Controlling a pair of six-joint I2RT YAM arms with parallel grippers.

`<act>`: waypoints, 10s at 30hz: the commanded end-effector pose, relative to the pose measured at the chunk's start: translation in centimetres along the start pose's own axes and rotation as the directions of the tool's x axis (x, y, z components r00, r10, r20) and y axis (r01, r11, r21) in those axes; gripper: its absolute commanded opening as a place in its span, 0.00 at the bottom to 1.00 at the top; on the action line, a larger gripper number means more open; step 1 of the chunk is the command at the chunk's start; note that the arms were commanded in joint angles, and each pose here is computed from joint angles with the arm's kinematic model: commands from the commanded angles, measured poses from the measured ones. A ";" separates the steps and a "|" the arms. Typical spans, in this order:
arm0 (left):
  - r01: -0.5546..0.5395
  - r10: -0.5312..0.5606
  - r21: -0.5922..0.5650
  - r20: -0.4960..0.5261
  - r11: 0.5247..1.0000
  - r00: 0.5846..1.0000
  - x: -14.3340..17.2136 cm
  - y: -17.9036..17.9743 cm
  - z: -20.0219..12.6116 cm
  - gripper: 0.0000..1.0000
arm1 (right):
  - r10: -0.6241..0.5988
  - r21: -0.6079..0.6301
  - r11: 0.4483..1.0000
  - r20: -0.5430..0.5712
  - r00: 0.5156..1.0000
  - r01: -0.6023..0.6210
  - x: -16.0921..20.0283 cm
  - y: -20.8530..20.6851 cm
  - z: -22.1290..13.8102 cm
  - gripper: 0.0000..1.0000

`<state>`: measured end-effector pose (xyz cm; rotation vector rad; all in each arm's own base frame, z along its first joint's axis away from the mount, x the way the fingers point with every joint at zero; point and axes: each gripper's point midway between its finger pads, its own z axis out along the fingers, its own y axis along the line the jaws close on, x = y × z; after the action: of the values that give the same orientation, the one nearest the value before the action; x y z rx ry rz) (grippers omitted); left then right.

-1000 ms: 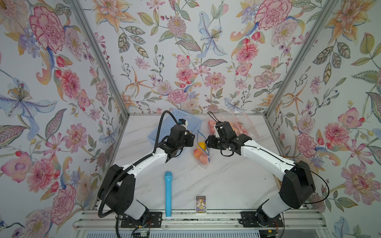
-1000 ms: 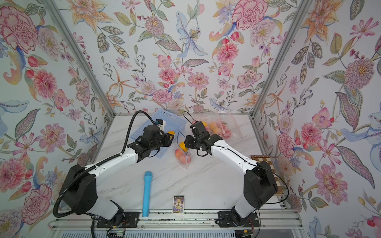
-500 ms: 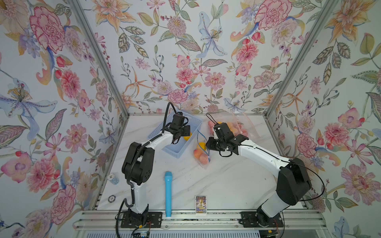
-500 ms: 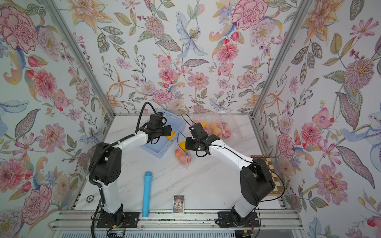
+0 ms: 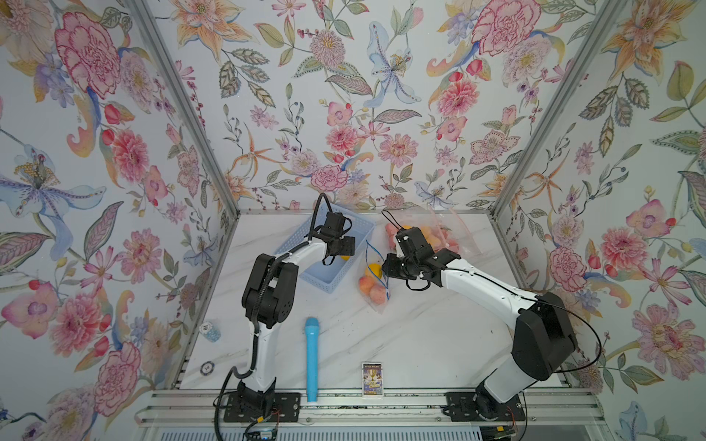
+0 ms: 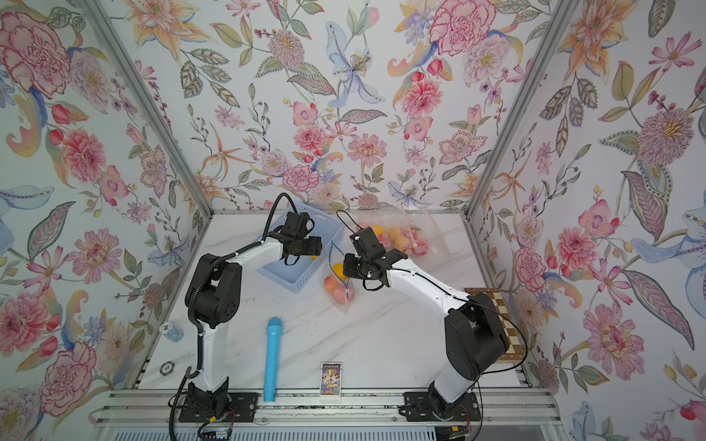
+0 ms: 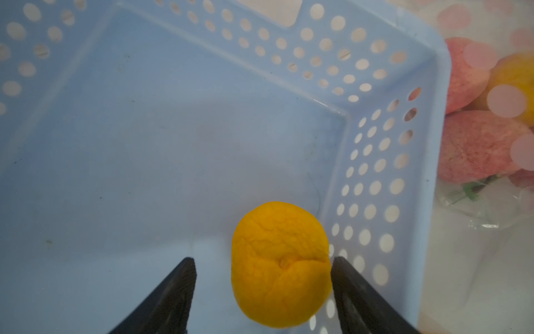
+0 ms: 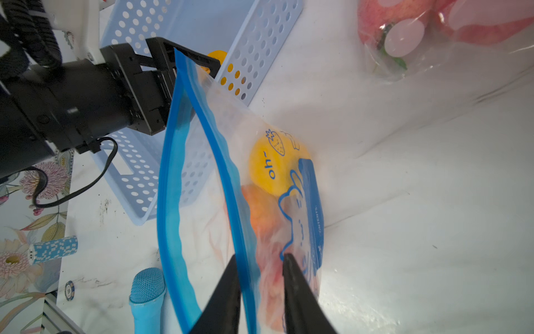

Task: Place the peach in a zip-top bag and seal the zipper
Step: Pick up the peach from the basket, then place the peach in the zipper food storage bag, then adjust the zipper food storage bag at the center of the board, then zip the zipper on the zipper food storage bag.

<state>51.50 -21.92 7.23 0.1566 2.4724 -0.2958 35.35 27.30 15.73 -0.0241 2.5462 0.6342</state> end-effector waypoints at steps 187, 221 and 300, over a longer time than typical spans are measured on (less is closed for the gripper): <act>-0.645 0.311 0.271 0.703 0.714 0.639 14.6 -10.1 -21.6 0.57 | 0.077 -0.048 0.997 0.571 0.818 -0.061 -5.9 -5.9 -12.9 0.99; -0.718 0.453 0.194 0.659 0.668 0.600 14.4 -10.7 -17.7 0.13 | 0.115 -0.051 0.993 0.523 0.844 -0.104 -6.2 -9.0 -11.2 0.99; -0.818 0.438 0.490 0.691 0.302 0.575 10.6 -12.6 -17.6 0.00 | -0.755 -0.286 0.591 0.133 0.642 0.755 5.0 6.0 -1.5 0.31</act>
<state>30.20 -29.30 15.27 1.3282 1.4842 -0.9043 29.21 32.96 17.86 -1.1680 2.0542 0.6813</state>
